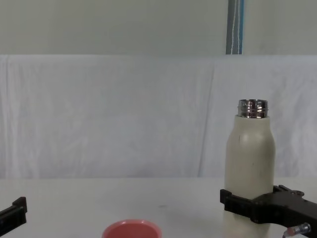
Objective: Grasp the thermos with one hand and pour water into the cup lid.
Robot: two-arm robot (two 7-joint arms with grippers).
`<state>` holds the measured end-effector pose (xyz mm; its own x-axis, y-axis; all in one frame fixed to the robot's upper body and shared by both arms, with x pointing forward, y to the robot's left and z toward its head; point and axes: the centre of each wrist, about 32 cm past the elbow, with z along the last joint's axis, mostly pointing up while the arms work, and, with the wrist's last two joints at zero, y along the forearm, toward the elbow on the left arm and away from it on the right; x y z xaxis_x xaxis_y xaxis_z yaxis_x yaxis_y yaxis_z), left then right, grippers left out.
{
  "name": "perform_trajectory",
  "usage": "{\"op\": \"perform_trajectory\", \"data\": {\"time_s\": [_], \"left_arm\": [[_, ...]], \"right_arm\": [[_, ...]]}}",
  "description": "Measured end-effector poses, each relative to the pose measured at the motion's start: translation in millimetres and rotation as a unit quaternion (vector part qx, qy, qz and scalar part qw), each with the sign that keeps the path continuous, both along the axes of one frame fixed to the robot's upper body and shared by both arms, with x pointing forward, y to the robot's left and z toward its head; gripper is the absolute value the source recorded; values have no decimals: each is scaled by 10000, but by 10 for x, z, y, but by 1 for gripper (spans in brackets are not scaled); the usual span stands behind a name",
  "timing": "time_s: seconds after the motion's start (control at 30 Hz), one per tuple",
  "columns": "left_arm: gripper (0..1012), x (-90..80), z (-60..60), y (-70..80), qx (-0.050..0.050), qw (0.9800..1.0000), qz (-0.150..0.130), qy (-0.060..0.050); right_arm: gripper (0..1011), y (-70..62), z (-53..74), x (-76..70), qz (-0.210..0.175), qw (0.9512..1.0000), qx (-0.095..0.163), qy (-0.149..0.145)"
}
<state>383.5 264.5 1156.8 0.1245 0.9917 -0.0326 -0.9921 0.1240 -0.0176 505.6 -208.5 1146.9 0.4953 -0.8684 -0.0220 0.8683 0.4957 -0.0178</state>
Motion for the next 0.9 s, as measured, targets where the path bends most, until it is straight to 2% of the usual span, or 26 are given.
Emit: {"op": "perform_trajectory", "data": {"time_s": [0.9], "left_arm": [[1001,0,0,0,0,10000,0,0]], "right_arm": [[1001,-5,-2,-10,13,10000,-9,-30]]}}
